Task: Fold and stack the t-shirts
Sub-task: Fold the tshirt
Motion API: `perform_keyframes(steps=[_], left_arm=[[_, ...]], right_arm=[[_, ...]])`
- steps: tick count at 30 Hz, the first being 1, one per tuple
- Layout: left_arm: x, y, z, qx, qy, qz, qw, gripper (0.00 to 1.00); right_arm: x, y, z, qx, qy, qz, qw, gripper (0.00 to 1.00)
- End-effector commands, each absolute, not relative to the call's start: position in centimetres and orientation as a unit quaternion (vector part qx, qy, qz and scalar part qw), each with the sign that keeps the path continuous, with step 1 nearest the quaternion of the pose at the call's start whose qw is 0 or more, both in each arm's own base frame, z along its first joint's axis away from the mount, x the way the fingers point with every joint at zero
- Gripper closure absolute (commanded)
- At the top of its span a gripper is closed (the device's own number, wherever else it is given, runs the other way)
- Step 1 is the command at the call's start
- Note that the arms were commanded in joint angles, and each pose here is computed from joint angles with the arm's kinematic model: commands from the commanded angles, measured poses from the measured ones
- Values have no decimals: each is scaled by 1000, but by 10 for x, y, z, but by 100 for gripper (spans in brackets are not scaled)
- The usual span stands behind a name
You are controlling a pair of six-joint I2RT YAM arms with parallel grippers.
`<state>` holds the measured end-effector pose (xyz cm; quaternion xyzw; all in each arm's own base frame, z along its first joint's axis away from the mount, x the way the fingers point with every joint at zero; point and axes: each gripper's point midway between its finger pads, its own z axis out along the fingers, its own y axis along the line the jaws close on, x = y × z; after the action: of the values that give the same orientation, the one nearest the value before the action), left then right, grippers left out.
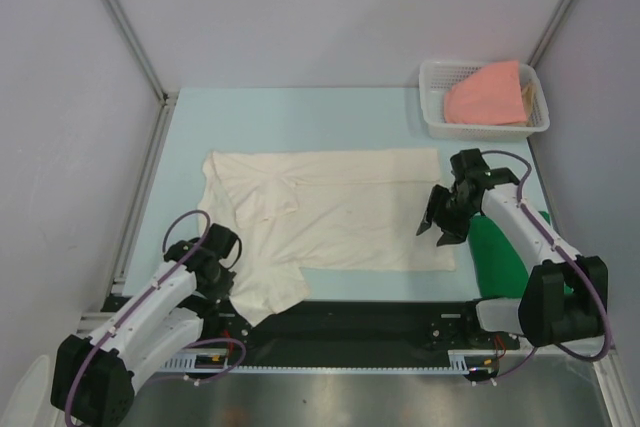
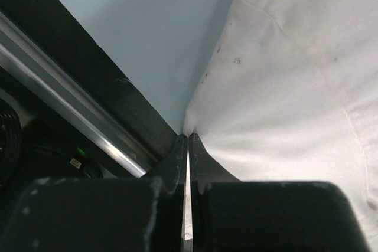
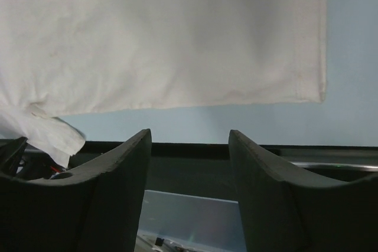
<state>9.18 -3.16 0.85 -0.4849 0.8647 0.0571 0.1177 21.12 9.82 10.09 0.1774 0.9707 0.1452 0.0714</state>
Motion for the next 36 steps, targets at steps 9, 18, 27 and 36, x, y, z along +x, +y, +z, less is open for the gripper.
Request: perform_keyframes(steps=[9, 18, 27, 36], left_arm=[[142, -32, 33, -456, 864, 24, 213, 100], [158, -37, 50, -435, 867, 2, 242, 100], [164, -42, 49, -426, 871, -11, 244, 100], [172, -46, 51, -417, 875, -15, 248, 100]], right_arm=[[182, 48, 54, 333, 934, 121, 56, 59], [180, 32, 37, 376, 918, 111, 56, 60], [180, 26, 32, 404, 908, 102, 53, 68], [169, 24, 26, 421, 902, 86, 36, 69]])
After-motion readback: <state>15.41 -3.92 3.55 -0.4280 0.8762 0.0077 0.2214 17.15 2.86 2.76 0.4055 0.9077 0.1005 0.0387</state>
